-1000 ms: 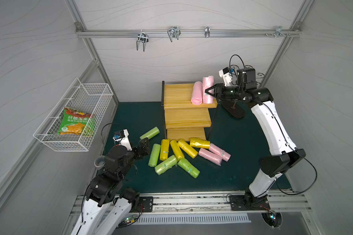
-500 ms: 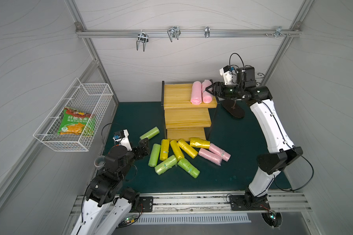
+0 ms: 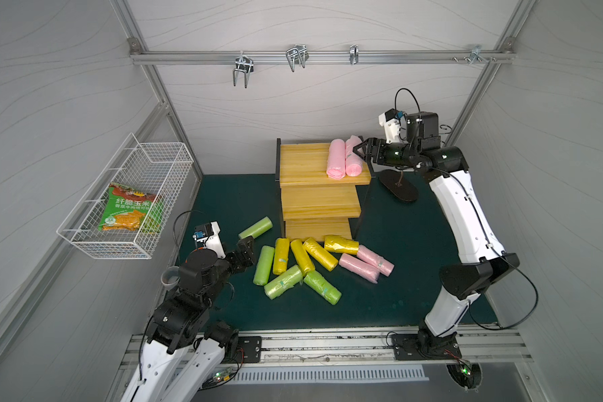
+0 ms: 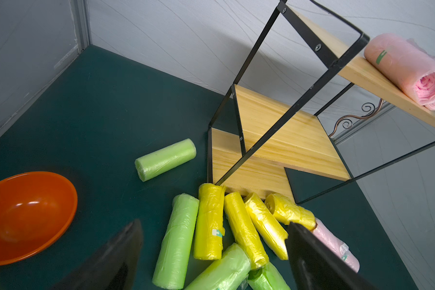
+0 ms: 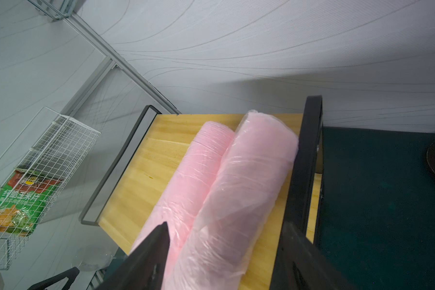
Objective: Sort the rolls of trash bags by color and place them on the shelf
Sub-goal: Place the roll of trash bags on the shelf.
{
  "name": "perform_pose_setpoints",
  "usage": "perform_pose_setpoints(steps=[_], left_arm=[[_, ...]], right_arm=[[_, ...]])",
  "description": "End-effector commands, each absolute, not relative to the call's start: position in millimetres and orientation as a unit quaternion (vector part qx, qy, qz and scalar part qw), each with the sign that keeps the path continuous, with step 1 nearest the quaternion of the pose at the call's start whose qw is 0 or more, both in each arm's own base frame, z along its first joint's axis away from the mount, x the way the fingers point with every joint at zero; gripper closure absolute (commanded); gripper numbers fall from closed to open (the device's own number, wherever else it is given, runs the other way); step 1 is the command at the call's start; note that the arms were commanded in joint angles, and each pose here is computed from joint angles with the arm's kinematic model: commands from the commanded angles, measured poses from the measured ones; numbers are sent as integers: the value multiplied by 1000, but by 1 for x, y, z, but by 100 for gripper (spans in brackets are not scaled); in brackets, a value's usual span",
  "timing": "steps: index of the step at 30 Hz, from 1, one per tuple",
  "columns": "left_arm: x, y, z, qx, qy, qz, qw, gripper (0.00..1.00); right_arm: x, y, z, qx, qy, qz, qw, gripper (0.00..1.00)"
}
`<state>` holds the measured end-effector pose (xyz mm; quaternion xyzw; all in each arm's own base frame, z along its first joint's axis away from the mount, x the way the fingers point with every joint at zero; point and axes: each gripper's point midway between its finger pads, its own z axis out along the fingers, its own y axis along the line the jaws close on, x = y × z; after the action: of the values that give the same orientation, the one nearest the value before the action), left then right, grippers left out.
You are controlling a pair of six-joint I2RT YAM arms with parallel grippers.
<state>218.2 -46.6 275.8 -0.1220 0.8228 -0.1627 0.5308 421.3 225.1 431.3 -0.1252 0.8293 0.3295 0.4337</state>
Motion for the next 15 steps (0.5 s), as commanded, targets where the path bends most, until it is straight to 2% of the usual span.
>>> perform_pose_setpoints(steps=[1, 8, 11, 15], left_arm=[[218, -46, 298, -119, 808, -169, 552, 6], [213, -39, 310, -112, 805, -149, 563, 6], [212, -41, 311, -113, 803, -160, 562, 6], [212, -49, 306, -112, 809, -182, 548, 8]], right_arm=[[406, 206, 468, -147, 805, 305, 488, 23], [378, 138, 458, -92, 818, 281, 493, 25], [354, 103, 428, -50, 849, 238, 470, 25], [320, 68, 366, 19, 894, 206, 396, 26]])
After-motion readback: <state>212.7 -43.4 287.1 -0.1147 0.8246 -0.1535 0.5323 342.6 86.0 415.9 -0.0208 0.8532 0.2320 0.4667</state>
